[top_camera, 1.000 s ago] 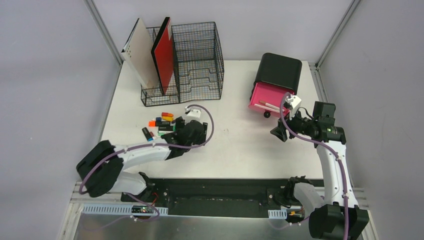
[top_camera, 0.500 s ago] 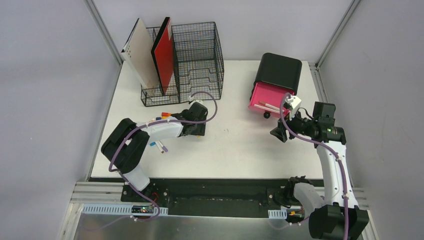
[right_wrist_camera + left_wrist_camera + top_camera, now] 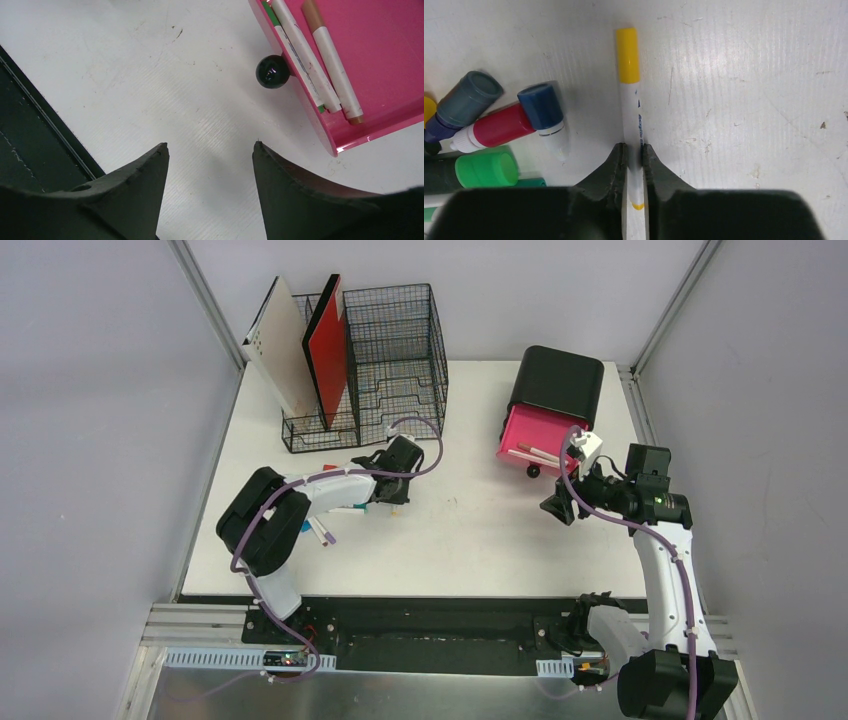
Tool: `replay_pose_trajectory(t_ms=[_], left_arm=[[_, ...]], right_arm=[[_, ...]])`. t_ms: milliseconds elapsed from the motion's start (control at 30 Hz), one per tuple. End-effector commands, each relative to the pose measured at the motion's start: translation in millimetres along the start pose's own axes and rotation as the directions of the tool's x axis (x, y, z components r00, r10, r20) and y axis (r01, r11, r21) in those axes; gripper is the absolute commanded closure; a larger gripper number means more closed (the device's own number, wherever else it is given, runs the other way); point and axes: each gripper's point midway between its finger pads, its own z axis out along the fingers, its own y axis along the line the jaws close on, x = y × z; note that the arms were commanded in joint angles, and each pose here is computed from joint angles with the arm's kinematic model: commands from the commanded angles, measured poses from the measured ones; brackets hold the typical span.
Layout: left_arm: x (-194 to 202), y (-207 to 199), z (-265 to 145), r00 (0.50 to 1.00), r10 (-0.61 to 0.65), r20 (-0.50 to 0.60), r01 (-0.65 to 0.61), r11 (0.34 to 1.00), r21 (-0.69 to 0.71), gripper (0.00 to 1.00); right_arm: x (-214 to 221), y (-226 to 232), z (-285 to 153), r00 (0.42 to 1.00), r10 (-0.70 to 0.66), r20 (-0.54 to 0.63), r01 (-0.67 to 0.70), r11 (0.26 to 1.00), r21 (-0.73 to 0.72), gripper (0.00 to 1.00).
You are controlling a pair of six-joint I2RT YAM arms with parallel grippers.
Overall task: Organize the desk
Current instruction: Pick up the stationery from the center of the board.
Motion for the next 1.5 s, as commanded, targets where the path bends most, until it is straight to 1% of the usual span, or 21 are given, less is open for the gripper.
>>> replay_pose_trajectory(t_ms=[0,33,67,200,267,333,433,567,700,833,933,1067,1167,1267,1367,1467], left_arm=[[23.4,-1.1,5.1,0.995,0.029,-0.097,-0.028,0.999,0.018,0.95],[23.9,-2.1,5.3,0.995,0.032,-0.099,-0.030,0.999,0.024,0.99],[23.6,-3.5,5.4,0.995,0.036,-0.098,-0.033,0.999,0.032,1.00],[24.0,-5.9,3.0,0.996,0.043,-0.083,-0.038,0.997,0.061,1.00],[23.2,-8.0,-1.6,0.997,0.046,-0.054,-0.041,0.995,0.091,1.00],[21.7,-11.2,-7.8,0.999,0.048,-0.012,-0.046,0.990,0.135,1.00],[17.5,-20.4,-23.6,0.996,0.053,0.073,-0.069,0.969,0.237,1.00],[12.1,-28.0,-46.9,0.975,0.049,0.218,-0.122,0.935,0.334,1.00],[16.3,-38.4,-76.6,0.928,0.071,0.366,-0.220,0.896,0.385,1.00],[26.7,-48.6,-100.8,0.863,0.118,0.492,-0.327,0.872,0.364,1.00],[32.3,-56.9,-113.0,0.822,0.148,0.550,-0.390,0.851,0.353,1.00],[38.6,-66.4,-128.6,0.770,0.163,0.616,-0.468,0.801,0.374,1.00],[48.0,-71.6,-145.6,0.712,0.160,0.684,-0.529,0.762,0.373,1.00],[57.2,-72.0,-159.4,0.658,0.147,0.738,-0.572,0.736,0.363,1.00],[64.5,-74.0,-167.5,0.625,0.144,0.768,-0.602,0.714,0.356,1.00],[72.7,-85.7,-171.9,0.587,0.193,0.786,-0.669,0.663,0.336,1.00]], right_arm=[[-7.3,2.6,-2.5,0.999,-0.038,0.034,0.039,0.999,-0.009,0.35],[-7.5,2.6,-2.7,0.999,-0.040,0.036,0.040,0.999,-0.009,0.35],[-7.8,2.9,-2.5,0.999,-0.037,0.037,0.037,0.999,-0.012,0.35],[-9.9,8.0,-1.2,0.998,-0.020,0.051,0.022,0.999,-0.043,0.34],[-11.6,12.2,-0.3,0.998,-0.005,0.061,0.009,0.998,-0.070,0.34],[-12.9,15.4,0.4,0.998,0.006,0.068,0.001,0.996,-0.092,0.34],[-14.7,19.0,1.3,0.997,0.022,0.076,-0.013,0.993,-0.118,0.33],[-18.2,25.7,2.3,0.995,0.045,0.094,-0.029,0.986,-0.163,0.32],[-23.9,35.9,3.9,0.988,0.096,0.125,-0.065,0.970,-0.235,0.31],[-30.1,47.3,3.9,0.978,0.136,0.157,-0.081,0.946,-0.314,0.31],[-34.4,59.1,1.6,0.969,0.156,0.190,-0.075,0.923,-0.379,0.29],[-35.1,70.1,0.2,0.962,0.160,0.222,-0.050,0.900,-0.433,0.26],[-30.7,72.6,5.2,0.967,0.149,0.207,-0.045,0.898,-0.438,0.25],[-24.7,79.8,14.9,0.977,0.134,0.164,-0.042,0.881,-0.471,0.25],[-18.9,88.6,23.4,0.987,0.094,0.129,-0.015,0.859,-0.512,0.25],[-20.4,96.9,29.2,0.993,0.038,0.108,0.026,0.843,-0.537,0.25]])
